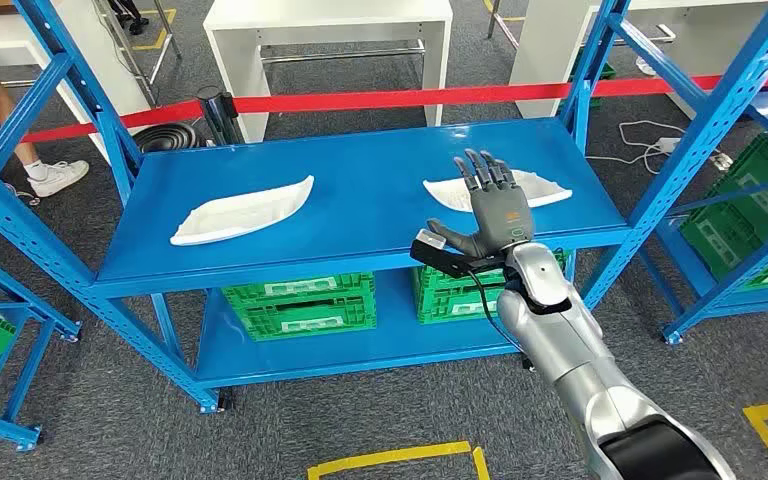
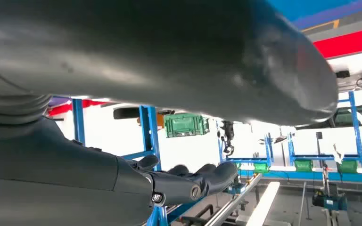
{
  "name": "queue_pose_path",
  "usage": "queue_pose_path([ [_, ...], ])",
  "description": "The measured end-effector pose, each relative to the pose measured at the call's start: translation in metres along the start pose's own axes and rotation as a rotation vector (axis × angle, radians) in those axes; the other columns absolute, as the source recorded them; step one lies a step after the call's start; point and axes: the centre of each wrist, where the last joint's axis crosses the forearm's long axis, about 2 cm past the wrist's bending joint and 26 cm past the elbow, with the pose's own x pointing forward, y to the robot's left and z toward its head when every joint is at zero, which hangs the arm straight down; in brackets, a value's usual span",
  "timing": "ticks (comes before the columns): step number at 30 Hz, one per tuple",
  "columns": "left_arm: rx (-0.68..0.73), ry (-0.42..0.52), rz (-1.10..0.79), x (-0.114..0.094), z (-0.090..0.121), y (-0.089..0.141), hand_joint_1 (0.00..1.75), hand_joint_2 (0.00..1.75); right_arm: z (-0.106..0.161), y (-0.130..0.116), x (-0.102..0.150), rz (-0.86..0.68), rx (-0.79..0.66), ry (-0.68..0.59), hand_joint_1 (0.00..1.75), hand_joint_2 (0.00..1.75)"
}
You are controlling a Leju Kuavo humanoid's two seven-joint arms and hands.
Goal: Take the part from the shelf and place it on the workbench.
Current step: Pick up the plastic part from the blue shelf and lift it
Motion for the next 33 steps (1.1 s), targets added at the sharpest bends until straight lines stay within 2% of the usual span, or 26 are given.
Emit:
queue_pose_path([
  [33,0.005,-0.005,0.002,-0.0011,-0.0001,0.0016,0.0,0.0,0.0012,0.0017,0.001,0.002,0.023,0.0,0.0,0.0],
])
